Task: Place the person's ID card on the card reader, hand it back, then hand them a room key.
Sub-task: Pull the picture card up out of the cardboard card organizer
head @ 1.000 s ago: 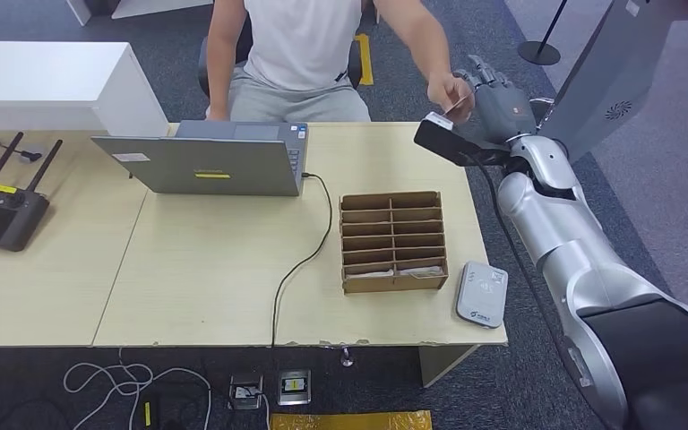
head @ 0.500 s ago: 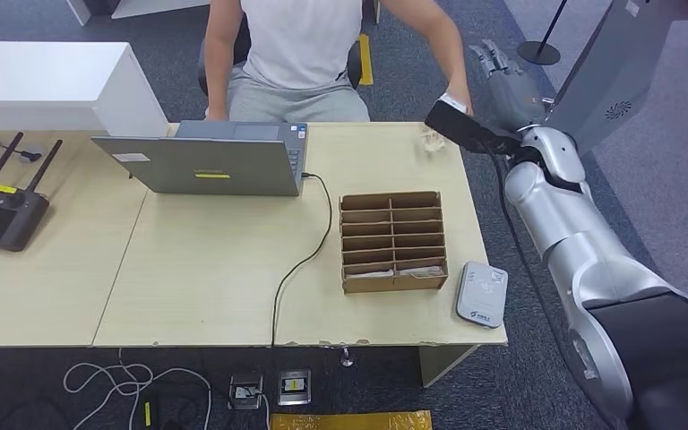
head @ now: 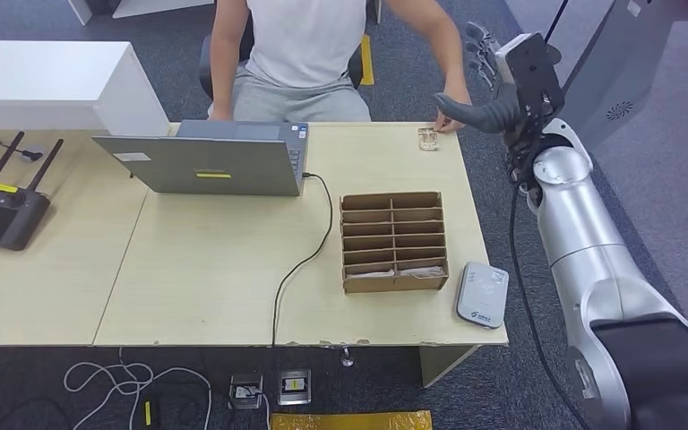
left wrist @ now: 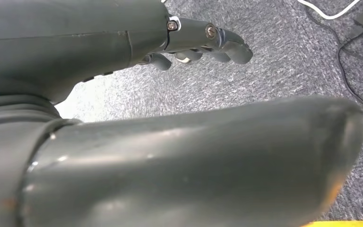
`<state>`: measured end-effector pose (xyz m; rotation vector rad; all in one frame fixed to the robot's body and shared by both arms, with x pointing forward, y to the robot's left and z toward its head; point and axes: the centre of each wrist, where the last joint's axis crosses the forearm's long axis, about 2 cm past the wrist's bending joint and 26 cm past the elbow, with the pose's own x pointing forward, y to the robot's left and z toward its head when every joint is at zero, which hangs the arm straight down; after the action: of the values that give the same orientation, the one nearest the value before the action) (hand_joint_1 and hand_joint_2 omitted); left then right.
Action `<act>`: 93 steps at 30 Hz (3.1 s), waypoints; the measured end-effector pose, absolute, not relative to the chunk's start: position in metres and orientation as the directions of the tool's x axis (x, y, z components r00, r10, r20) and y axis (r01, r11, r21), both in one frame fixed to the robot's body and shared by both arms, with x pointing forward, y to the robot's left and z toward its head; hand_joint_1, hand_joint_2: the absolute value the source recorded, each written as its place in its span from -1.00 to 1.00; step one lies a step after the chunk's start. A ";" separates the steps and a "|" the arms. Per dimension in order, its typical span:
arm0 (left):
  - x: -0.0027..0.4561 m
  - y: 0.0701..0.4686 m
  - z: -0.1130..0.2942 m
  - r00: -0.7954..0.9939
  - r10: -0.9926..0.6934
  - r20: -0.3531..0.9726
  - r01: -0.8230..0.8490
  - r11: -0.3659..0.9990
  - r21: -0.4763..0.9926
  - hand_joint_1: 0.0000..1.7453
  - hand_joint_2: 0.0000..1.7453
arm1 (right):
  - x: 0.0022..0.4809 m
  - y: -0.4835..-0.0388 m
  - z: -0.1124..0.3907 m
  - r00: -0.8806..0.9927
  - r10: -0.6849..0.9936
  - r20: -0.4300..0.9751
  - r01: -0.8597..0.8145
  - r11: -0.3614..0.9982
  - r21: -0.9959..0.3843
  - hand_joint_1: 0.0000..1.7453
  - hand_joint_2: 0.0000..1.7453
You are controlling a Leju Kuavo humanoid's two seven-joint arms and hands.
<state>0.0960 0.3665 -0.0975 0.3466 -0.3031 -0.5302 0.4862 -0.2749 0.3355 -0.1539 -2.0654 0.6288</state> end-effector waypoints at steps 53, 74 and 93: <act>0.094 0.378 -0.096 0.865 -0.462 0.194 0.357 0.841 0.407 -1.00 -1.00 | 0.297 -0.290 0.189 -0.441 0.841 0.314 0.037 0.367 -0.930 -1.00 1.00; 0.094 0.372 -0.097 0.857 -0.478 0.193 0.374 0.835 0.404 -1.00 -1.00 | 0.281 -0.268 0.157 -0.429 0.903 0.031 0.121 0.091 -0.988 -1.00 1.00; 0.095 0.370 -0.097 0.857 -0.480 0.187 0.379 0.833 0.403 -1.00 -1.00 | 0.291 -0.258 0.130 -0.397 0.916 0.064 0.082 0.105 -0.991 -1.00 1.00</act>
<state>0.0946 0.3702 -0.0972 0.3642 -0.2879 -0.4616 0.2912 -0.2578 0.1297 -0.9992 -1.6203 1.3813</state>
